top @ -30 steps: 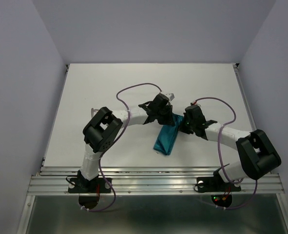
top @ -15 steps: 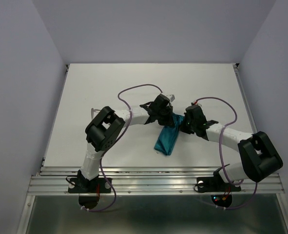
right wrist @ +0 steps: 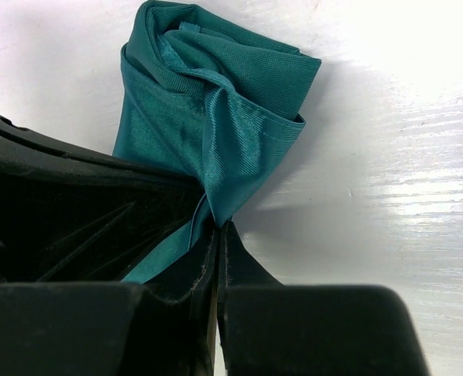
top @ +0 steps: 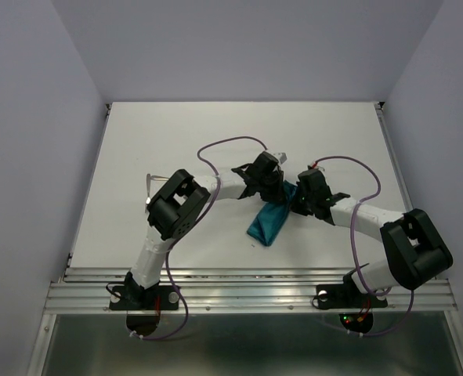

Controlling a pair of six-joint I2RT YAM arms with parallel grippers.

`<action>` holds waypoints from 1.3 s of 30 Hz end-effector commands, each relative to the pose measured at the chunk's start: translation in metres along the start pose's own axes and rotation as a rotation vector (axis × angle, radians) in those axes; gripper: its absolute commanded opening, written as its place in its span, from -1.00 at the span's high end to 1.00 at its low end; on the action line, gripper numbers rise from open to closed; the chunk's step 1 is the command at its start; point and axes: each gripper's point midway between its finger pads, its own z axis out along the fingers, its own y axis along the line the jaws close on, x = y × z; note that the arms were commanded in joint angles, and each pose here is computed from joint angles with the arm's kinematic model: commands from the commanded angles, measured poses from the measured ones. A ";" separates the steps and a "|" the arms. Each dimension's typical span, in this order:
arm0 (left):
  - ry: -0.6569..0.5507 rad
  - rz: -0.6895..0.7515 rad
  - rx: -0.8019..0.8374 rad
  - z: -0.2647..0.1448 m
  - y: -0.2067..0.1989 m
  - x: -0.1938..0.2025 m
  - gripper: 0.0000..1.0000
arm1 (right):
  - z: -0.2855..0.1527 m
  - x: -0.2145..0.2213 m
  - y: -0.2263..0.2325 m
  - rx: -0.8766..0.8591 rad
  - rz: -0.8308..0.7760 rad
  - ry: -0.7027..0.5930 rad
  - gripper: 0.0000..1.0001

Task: Fold the napkin into a case and place the utensils inside
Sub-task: Stuff the top corner of the smaller-rectangle-folded napkin into the folded napkin.

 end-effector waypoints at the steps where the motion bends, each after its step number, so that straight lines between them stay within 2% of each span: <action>1: -0.056 -0.003 -0.020 0.008 -0.003 -0.015 1.00 | -0.001 -0.009 0.007 -0.022 -0.009 -0.020 0.98; 5: -0.074 -0.020 -0.029 0.012 0.000 -0.018 1.00 | -0.007 -0.012 0.003 -0.008 -0.008 -0.040 0.93; 9: -0.069 -0.007 -0.011 0.010 -0.005 -0.015 1.00 | -0.020 -0.026 -0.003 0.012 -0.005 -0.086 0.46; 10: -0.067 -0.008 -0.012 0.009 -0.004 -0.014 1.00 | -0.023 -0.029 -0.007 0.020 -0.002 -0.095 0.40; 14: -0.073 0.005 0.012 -0.001 -0.014 -0.016 1.00 | -0.038 -0.036 -0.008 0.012 0.006 -0.119 0.34; 18: -0.096 0.016 0.026 -0.013 -0.023 -0.022 1.00 | -0.044 -0.039 -0.009 0.000 0.044 -0.124 0.19; 26: -0.128 0.053 0.039 -0.044 -0.041 -0.032 1.00 | -0.036 -0.028 0.004 -0.077 0.120 -0.044 -0.14; 32: -0.145 0.074 0.034 -0.066 -0.048 -0.033 1.00 | -0.026 -0.013 0.009 -0.115 0.154 0.010 -0.15; 39: -0.178 0.055 -0.019 -0.087 -0.041 -0.031 1.00 | -0.010 0.007 0.005 -0.130 0.182 0.061 0.04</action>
